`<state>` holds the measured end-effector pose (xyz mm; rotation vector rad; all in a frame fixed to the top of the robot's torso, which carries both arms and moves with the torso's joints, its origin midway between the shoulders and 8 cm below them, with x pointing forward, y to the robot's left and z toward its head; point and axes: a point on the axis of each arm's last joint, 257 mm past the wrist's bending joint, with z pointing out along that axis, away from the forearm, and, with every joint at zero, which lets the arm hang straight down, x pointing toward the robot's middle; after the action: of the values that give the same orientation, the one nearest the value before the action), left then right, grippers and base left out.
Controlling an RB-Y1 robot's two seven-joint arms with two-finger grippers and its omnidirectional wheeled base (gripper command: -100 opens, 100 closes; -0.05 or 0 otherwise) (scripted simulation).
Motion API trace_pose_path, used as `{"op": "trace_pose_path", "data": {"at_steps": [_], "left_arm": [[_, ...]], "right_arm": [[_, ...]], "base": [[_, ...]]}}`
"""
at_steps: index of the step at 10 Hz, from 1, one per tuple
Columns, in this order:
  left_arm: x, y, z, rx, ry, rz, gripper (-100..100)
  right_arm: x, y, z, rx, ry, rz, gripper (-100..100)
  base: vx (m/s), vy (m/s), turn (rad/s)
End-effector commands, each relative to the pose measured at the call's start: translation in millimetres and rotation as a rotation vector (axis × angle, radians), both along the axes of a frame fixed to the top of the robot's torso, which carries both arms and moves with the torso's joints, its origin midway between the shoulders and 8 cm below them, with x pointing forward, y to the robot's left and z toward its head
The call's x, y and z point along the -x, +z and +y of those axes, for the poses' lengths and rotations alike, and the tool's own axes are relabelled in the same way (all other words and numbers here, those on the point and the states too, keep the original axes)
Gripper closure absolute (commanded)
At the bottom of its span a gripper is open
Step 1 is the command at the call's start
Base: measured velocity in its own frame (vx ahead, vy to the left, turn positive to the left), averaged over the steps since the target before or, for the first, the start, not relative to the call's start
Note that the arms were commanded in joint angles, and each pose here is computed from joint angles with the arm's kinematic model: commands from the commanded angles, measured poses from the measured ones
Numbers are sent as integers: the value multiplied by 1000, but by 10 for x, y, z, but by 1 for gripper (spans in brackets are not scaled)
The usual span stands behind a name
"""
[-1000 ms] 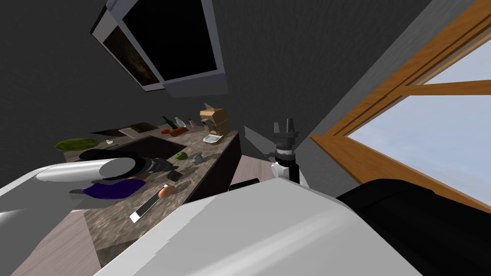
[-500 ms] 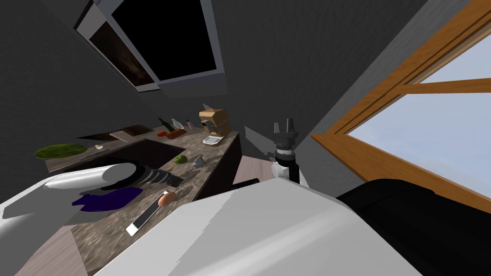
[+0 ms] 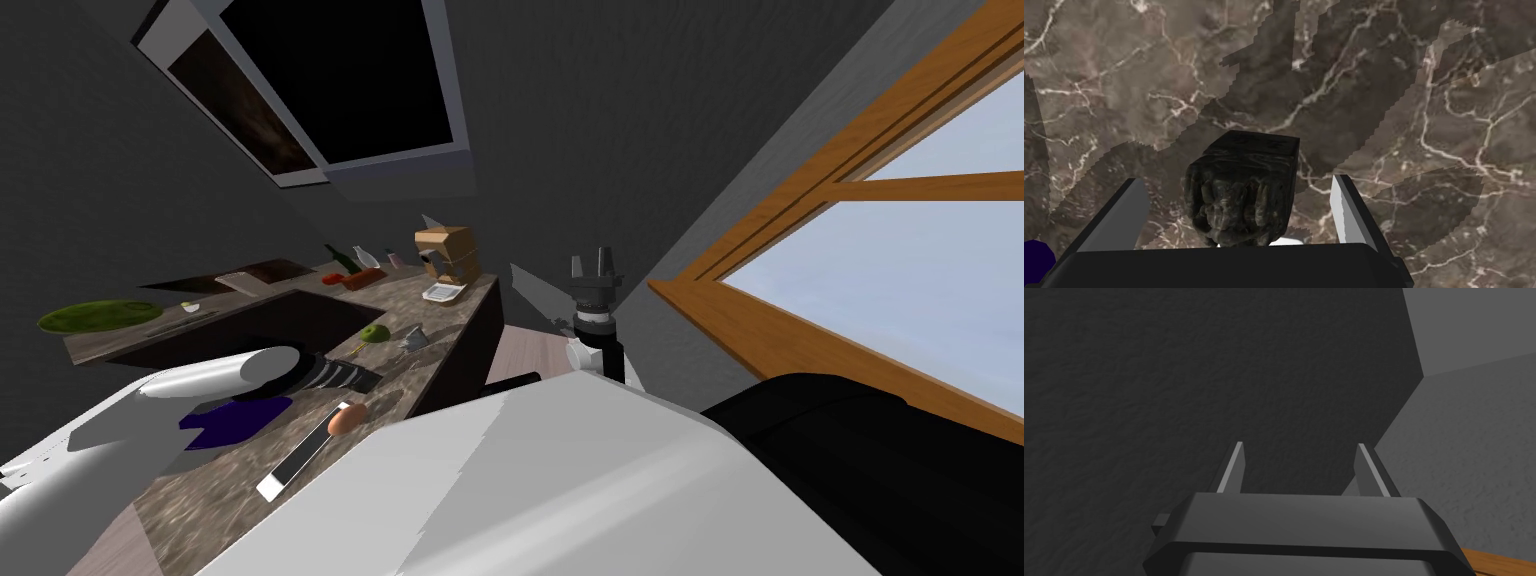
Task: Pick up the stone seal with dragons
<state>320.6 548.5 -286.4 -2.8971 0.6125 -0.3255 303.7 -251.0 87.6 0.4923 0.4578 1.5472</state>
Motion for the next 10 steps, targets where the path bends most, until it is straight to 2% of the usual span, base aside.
{"op": "trace_pose_path", "data": {"at_steps": [1,2,3,7,8,9,10], "left_arm": [[10,-117,38,-1,1,-1,-100],[1,-66,23,0,2,0,-100],[-2,-73,27,-1,1,-1,100],[-4,-68,27,-1,0,-2,100],[-4,-68,28,-1,0,-2,0],[-7,47,-11,-1,-3,-1,100],[-11,116,-33,-1,-5,0,100]], "right_arm": [[0,0,0,0,0,0,0],[0,0,0,0,0,0,0],[0,0,0,0,0,0,0],[0,0,0,0,0,0,0],[0,0,0,0,0,0,0],[0,0,0,0,0,0,0],[0,0,0,0,0,0,0]], "base": [[19,-7,-22],[8,-3,-3],[0,0,0],[0,0,0],[0,0,0],[-15,4,33],[-23,5,36]]}}
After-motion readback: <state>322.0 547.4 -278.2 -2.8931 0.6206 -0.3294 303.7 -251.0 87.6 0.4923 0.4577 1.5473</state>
